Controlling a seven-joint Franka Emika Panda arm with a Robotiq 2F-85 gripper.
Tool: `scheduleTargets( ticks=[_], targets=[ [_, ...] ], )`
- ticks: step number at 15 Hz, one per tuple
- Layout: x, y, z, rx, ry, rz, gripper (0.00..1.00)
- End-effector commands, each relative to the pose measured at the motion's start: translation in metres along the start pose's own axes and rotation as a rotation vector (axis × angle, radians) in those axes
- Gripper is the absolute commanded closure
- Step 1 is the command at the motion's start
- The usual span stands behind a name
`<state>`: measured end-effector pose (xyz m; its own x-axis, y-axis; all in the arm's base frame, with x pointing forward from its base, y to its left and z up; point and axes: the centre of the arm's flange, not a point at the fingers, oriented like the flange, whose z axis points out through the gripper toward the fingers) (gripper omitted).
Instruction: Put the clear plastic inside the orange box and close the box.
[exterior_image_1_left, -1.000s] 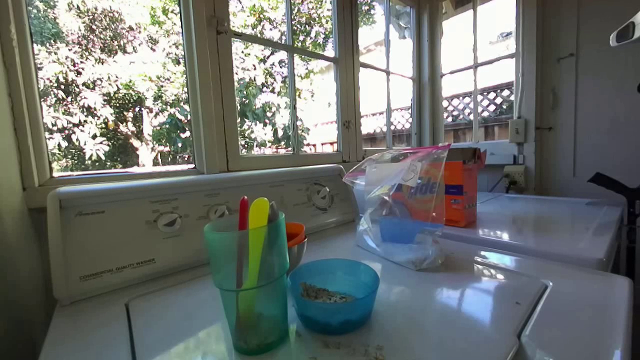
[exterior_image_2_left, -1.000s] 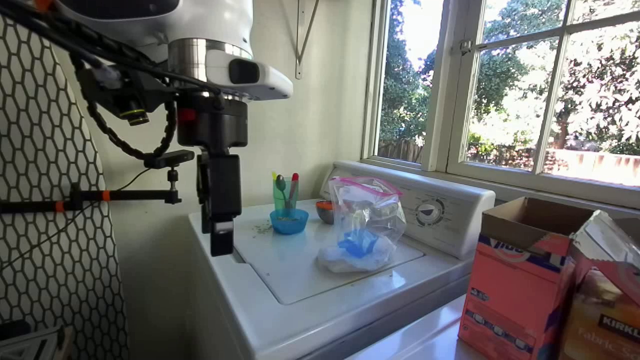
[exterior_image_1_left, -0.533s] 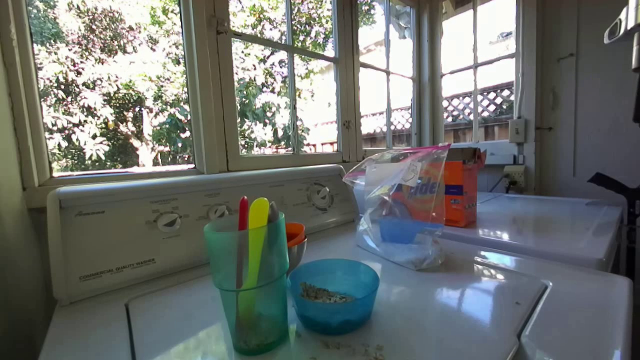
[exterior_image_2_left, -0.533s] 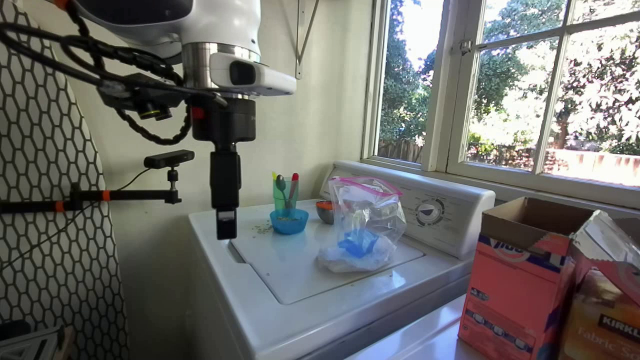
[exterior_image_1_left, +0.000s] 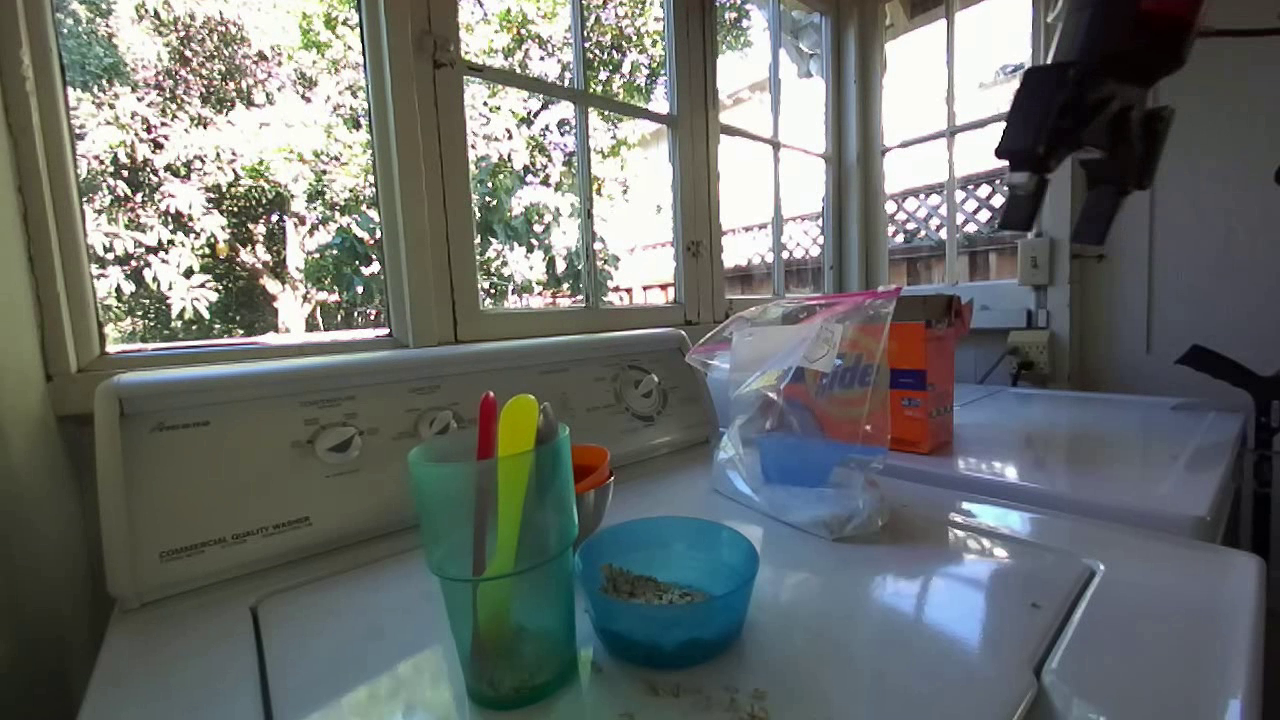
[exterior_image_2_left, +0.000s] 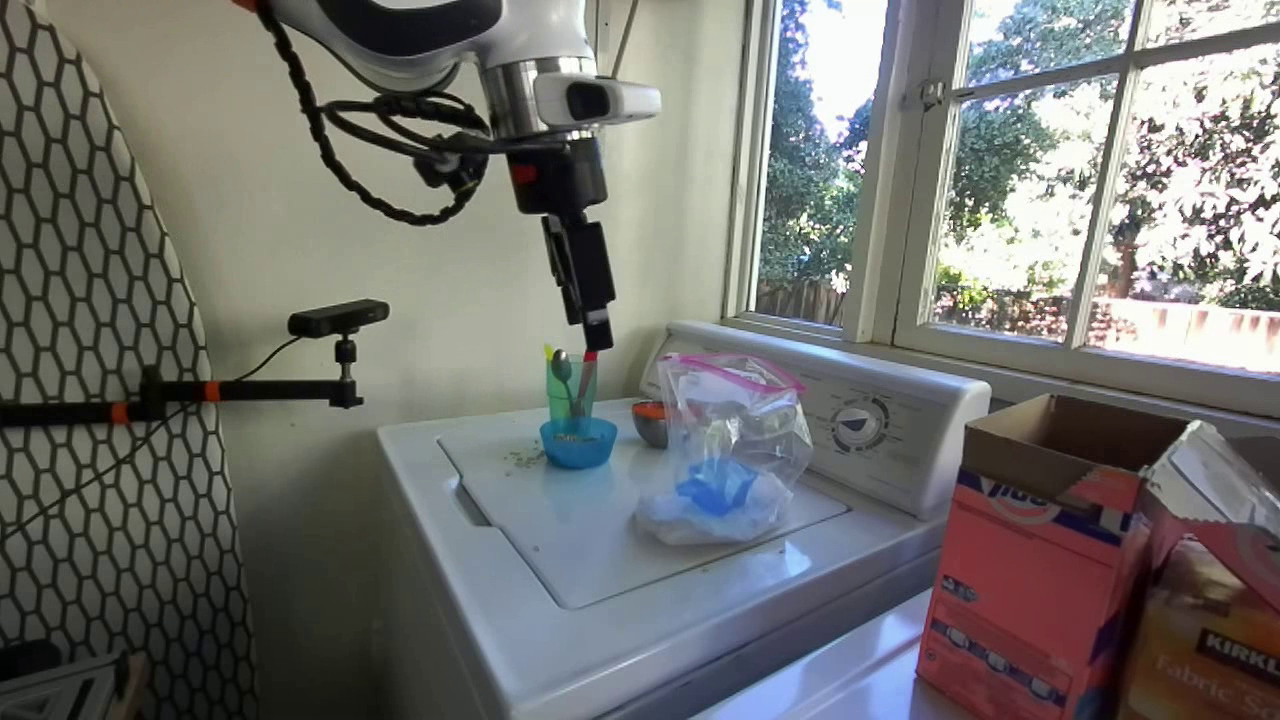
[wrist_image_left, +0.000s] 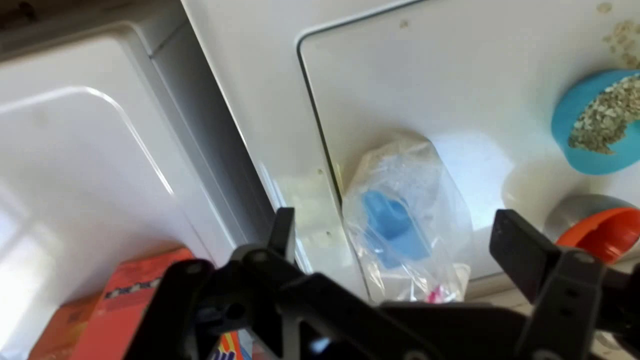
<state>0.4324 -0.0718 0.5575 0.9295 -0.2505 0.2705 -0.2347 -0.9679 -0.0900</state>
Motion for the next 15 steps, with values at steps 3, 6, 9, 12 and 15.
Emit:
scheduleTargets(
  ticks=[3,6,9,12,15],
  targets=[
    [0.091,-0.043,0.013,0.130,-0.004,-0.057,0.00],
    [0.134,-0.053,0.028,0.122,-0.001,-0.132,0.00],
    [0.178,-0.057,0.048,0.126,-0.025,-0.182,0.00],
    [0.192,-0.065,0.071,0.104,-0.070,-0.165,0.00],
    [0.188,-0.059,0.083,0.073,-0.121,-0.140,0.00]
  ],
)
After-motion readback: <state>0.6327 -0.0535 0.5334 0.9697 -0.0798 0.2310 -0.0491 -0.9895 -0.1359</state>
